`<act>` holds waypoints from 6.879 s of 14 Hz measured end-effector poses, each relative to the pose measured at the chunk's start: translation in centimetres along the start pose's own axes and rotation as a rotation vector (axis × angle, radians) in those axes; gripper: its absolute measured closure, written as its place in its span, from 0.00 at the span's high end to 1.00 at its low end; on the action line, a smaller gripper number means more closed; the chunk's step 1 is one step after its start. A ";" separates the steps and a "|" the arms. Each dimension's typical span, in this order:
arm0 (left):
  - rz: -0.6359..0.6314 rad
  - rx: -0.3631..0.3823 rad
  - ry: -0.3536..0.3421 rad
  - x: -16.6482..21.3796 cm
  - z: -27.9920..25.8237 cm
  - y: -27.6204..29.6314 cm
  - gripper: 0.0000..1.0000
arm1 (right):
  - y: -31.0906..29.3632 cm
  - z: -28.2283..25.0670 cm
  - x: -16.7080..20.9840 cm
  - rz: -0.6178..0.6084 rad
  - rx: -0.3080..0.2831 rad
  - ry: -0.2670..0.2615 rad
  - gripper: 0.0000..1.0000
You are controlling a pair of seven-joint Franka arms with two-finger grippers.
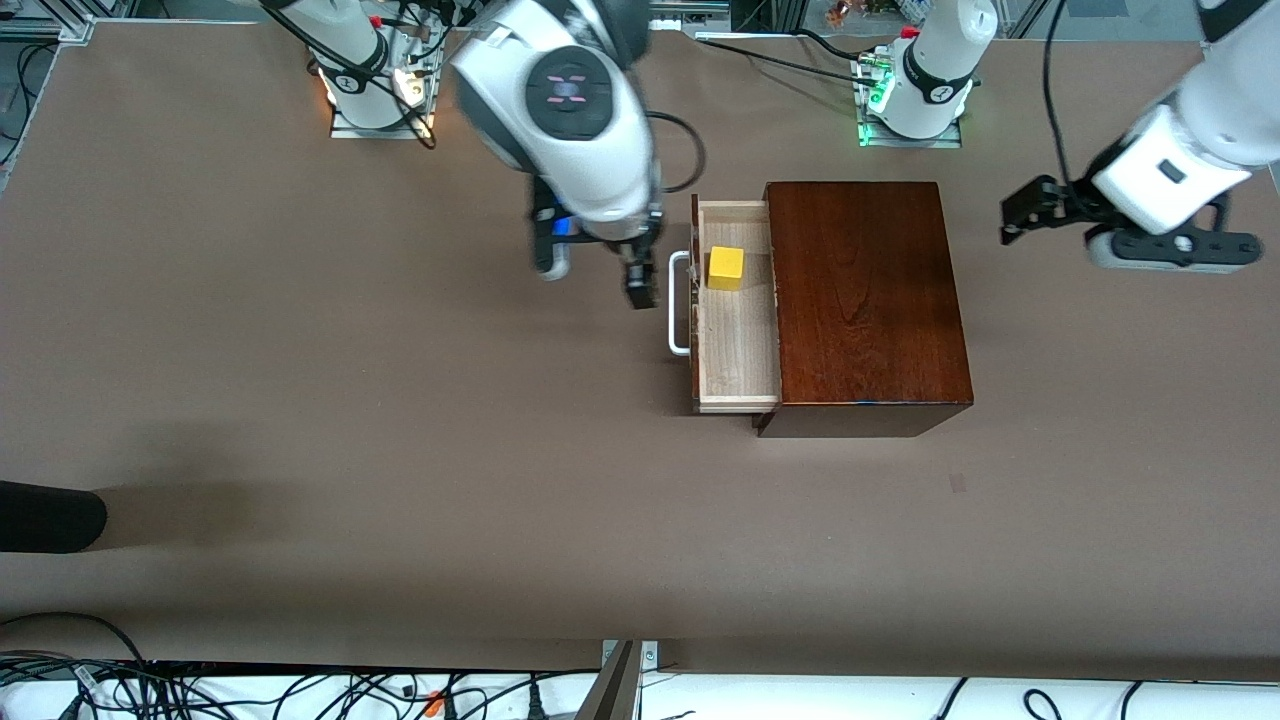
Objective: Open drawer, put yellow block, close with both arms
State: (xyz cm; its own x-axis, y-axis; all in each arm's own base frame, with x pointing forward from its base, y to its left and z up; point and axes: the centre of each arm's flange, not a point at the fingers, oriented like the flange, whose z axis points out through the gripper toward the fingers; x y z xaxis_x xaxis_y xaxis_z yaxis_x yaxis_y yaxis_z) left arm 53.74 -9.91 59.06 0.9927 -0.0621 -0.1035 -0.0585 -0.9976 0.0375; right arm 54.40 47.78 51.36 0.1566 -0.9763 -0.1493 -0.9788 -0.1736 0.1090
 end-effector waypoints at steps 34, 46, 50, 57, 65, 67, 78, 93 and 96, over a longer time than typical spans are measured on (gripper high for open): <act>1.615 0.031 -0.181 -1.0 30.4 38.7 1.00 | 6.0 -10.6 47.8 -1.341 -0.064 0.164 1.00; 1.519 0.023 -0.361 1.2 30.2 33.0 1.00 | 7.0 -11.7 47.3 -1.343 -0.076 0.148 1.00; 1.464 0.016 -0.390 3.0 30.3 29.9 1.00 | 7.0 -11.7 47.3 -1.343 -0.076 0.147 1.00; 1.432 0.000 -0.360 3.1 28.9 30.1 1.00 | 7.0 -11.7 47.3 -1.343 -0.078 0.146 1.00; 0.928 0.060 -0.186 0.7 9.6 24.8 1.00 | 7.0 -11.7 47.3 -1.340 -0.078 0.145 1.00; 0.776 0.081 -0.146 0.3 5.5 21.8 1.00 | 7.0 -11.7 47.3 -1.340 -0.078 0.145 1.00; 0.246 -0.054 0.069 0.8 -5.0 -2.4 1.00 | 7.0 -12.8 47.2 -1.341 -0.062 0.163 1.00; -0.055 0.027 0.028 -1.4 -2.6 -6.4 1.00 | 7.0 -12.8 47.2 -1.341 -0.062 0.163 1.00; -0.059 0.017 0.028 -1.4 -2.6 -6.3 1.00 | 7.0 -12.8 47.2 -1.341 -0.062 0.163 1.00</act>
State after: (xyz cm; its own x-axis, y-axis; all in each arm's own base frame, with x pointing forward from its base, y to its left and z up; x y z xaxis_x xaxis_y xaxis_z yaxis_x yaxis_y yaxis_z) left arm 52.96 -3.49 61.57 0.9970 -0.0025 -0.0769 -0.0013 -0.9999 0.0155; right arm 56.65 -1.15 57.64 0.9968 -0.0550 -0.0581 -0.0541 -0.9984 0.0175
